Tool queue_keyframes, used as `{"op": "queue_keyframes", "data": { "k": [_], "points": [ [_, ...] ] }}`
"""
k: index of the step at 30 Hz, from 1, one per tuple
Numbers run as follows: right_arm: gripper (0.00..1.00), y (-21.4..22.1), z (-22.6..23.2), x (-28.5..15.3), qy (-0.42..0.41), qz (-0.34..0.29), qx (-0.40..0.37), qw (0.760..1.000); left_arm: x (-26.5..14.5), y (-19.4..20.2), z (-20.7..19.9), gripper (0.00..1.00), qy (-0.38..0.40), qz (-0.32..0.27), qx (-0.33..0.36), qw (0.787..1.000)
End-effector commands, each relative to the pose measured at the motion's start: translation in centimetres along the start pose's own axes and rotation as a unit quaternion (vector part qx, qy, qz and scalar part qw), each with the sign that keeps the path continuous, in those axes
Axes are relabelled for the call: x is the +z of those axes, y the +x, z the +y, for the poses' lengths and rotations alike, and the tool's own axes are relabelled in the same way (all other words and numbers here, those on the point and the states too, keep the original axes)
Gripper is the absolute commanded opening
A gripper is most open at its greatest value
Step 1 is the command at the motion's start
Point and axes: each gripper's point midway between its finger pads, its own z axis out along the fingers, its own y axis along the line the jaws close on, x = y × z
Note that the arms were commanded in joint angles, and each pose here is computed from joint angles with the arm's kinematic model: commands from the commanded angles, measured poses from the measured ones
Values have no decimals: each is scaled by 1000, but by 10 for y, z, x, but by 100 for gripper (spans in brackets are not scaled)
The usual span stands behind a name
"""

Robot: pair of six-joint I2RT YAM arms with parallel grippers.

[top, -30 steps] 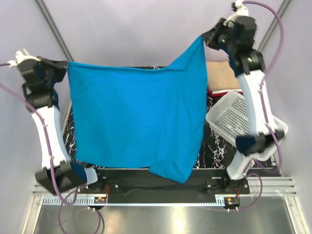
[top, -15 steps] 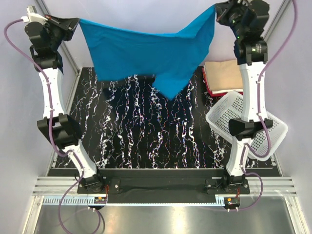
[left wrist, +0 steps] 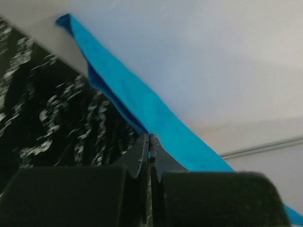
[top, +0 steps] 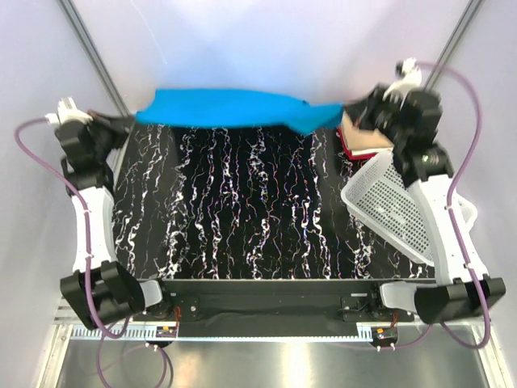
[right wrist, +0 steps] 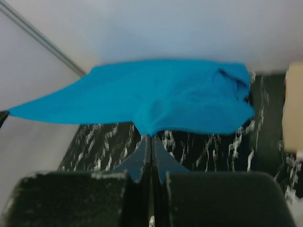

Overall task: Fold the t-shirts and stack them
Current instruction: Flatten the tshirt out

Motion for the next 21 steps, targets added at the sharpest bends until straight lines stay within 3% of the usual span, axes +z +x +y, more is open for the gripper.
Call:
{"op": "queue_keyframes", "data": {
  "k": [1,2,4,5,7,12,16,21],
  "points": [
    [0,65,-14,-13,-1,41,51,998,-14,15,70,0,-99,-17,27,995],
    [0,110,-32,-15,22,83,84,993,-20,35,101,0,-135,4,14,991],
    [0,141,-29,-22,-6,108,101,989,-34,54,149,0,-206,15,12,978],
    [0,180,-41,-25,7,144,124,982,-42,63,169,0,-240,23,3,971],
    [0,214,-51,-24,17,169,131,977,-54,80,208,0,-294,23,-30,955],
    [0,309,-83,-31,62,261,173,948,-63,124,263,0,-357,54,-110,926],
    [0,336,-83,-40,61,287,179,939,-73,156,288,0,-384,92,-154,906],
    [0,345,-74,-60,65,305,174,934,-90,148,299,0,-418,56,-119,899]
  ]
}}
